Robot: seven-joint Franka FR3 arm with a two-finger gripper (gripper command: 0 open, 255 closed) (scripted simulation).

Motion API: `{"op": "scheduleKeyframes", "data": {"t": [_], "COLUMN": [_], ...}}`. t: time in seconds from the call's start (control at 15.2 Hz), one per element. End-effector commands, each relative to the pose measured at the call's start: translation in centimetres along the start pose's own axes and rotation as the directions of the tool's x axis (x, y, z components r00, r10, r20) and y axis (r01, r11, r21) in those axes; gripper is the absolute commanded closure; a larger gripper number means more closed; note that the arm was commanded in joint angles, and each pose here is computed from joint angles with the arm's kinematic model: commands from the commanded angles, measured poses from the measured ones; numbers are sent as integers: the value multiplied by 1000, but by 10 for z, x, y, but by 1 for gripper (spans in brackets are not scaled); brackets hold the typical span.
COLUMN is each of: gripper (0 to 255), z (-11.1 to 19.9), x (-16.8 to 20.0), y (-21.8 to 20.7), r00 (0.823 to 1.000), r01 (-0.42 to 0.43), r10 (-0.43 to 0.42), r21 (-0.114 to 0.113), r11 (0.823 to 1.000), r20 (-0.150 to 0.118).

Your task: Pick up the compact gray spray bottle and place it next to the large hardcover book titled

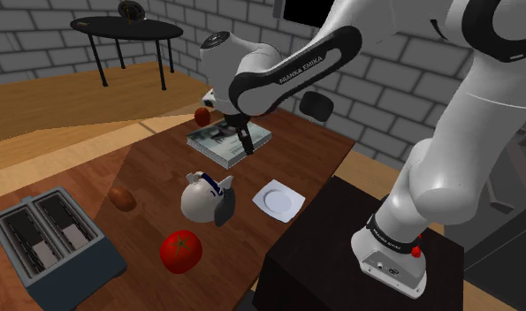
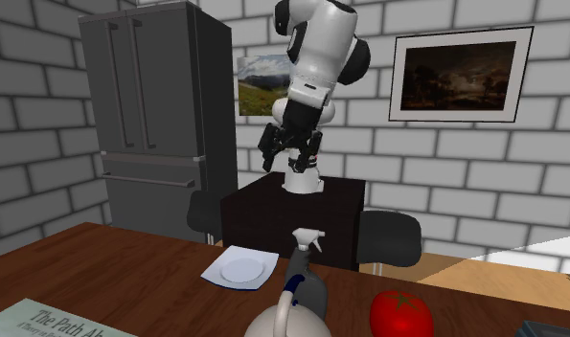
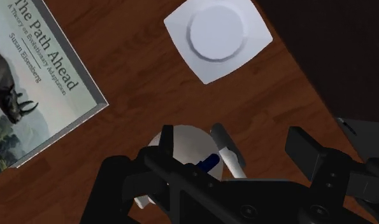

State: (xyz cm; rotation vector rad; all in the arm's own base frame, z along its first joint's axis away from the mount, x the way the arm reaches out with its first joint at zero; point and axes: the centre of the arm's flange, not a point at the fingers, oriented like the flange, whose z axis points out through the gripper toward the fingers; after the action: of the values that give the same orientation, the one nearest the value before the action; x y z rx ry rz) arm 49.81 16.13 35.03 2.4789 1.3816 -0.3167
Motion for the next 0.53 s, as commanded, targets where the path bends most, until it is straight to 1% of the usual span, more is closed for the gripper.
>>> {"op": "scheduleKeyframes", "data": {"t": [0.0, 0.2, 0.33, 0.46], "gripper": [0, 0, 0, 0], "z": [18, 44, 63, 82], "x": [20, 52, 73, 92], "y": [-8, -18, -26, -35], "r00": [998, 986, 973, 956], "r01": [66, 161, 223, 285], "r10": [-66, -159, -221, -281], "r21": [-14, -32, -42, -51], "r11": [998, 986, 974, 957], "r20": [17, 44, 64, 83]}}
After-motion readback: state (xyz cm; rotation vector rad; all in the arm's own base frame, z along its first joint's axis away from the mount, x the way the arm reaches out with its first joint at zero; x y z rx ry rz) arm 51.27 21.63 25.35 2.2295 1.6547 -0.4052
